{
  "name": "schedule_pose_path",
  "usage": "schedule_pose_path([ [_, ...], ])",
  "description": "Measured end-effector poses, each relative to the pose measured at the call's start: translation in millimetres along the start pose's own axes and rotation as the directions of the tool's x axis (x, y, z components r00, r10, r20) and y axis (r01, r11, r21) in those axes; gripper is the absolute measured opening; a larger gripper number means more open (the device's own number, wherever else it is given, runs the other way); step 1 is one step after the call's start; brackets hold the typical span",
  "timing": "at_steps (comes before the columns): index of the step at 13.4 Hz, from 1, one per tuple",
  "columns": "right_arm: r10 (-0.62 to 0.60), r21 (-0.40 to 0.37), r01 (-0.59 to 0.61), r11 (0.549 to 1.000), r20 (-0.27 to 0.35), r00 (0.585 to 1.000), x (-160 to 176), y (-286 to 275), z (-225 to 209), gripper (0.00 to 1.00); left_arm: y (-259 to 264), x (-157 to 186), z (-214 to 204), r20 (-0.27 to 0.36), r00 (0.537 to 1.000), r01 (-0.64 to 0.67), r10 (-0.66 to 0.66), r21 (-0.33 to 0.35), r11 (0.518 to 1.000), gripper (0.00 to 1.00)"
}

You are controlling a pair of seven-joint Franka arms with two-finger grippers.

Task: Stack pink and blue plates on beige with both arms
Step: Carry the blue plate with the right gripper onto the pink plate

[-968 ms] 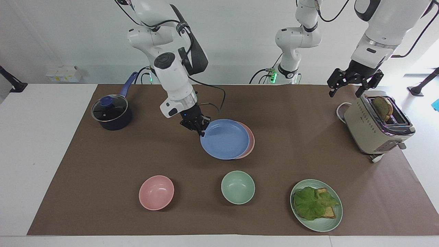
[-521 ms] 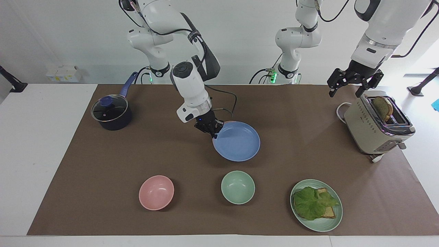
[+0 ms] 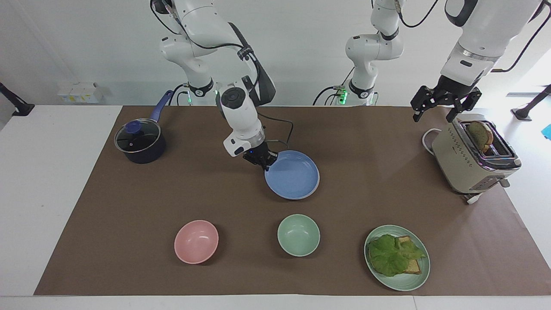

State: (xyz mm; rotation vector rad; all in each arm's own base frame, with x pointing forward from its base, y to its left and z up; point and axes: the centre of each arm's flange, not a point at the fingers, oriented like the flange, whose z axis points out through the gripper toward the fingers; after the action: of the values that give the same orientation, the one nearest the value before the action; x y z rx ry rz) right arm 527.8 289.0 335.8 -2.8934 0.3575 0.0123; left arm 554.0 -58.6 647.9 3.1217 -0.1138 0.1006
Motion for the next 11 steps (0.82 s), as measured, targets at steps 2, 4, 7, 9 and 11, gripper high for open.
schedule_pose_path([
  [2,-0.007,-0.008,0.007,1.000,0.012,1.000,-6,-1,0,0.04,0,0,0,0.000,1.000,0.000,0.000,0.000,1.000,1.00],
  [4,-0.008,-0.008,0.008,1.000,0.013,1.000,-7,-1,-3,0.04,0,0,0,0.000,1.000,0.000,0.000,0.000,1.000,1.00],
  [7,-0.009,-0.006,0.009,1.000,0.010,1.000,-6,-2,-4,0.18,0,0,0,0.000,1.000,0.000,0.000,0.000,1.000,1.00],
  [9,-0.010,0.002,0.010,1.000,0.001,1.000,-4,-5,-9,0.37,0,0,0,0.000,1.000,0.000,0.000,0.000,1.000,1.00],
  [11,-0.010,0.021,0.010,1.000,-0.020,1.000,3,-12,-23,0.60,0,0,0,0.000,1.000,0.000,0.000,0.000,1.000,1.00],
])
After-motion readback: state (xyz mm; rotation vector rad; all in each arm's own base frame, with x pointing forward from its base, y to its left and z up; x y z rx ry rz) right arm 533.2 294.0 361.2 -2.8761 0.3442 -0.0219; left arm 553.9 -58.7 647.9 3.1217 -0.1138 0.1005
